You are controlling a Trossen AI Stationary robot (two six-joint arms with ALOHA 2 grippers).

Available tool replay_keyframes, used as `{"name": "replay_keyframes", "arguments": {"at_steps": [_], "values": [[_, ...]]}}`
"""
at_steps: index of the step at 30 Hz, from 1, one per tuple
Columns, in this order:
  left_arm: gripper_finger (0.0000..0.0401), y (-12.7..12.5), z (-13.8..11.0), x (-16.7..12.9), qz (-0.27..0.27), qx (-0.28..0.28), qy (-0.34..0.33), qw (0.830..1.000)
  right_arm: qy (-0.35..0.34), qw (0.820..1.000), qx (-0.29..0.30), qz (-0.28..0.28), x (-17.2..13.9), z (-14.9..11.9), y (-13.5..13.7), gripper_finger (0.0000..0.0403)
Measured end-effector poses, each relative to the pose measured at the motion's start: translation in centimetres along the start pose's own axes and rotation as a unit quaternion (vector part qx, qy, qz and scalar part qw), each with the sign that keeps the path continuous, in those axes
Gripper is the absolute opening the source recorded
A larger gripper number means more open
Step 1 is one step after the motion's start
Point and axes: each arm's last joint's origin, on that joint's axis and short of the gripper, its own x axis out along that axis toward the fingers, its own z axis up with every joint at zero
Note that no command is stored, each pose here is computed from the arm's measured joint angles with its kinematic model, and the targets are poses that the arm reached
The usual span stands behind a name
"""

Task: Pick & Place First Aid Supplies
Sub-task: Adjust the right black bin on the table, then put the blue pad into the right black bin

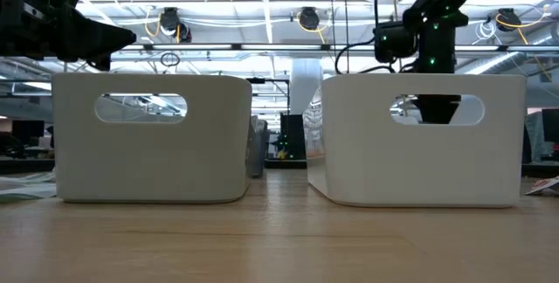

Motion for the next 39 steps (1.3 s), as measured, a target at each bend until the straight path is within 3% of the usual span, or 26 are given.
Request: {"name": "replay_keyframes", "arguments": {"at_steps": [11, 21, 27, 32, 39], "values": [[0.0047, 0.0, 0.0, 0.0, 0.0, 0.0, 0.0, 1.0, -0.071, 0.991, -0.017, 0.111, -1.0, 2.0, 2.9, 0.0208], [0.0047, 0.0, 0.0, 0.0, 0.0, 0.0, 0.0, 1.0, -0.044, 0.988, -0.018, 0.145, -0.1, 3.3, 4.4, 0.0208], [0.0047, 0.0, 0.0, 0.0, 0.0, 0.0, 0.0, 1.0, -0.069, 0.995, -0.048, 0.051, -0.3, 3.7, 2.7, 0.0208], [0.0047, 0.0, 0.0, 0.0, 0.0, 0.0, 0.0, 1.0, -0.059, 0.992, -0.11, 0.003, 0.4, 3.5, 1.3, 0.0208], [0.0047, 0.0, 0.0, 0.0, 0.0, 0.0, 0.0, 1.0, -0.06, 0.991, -0.12, -0.008, 2.3, 2.9, -0.4, 0.0208]]}}
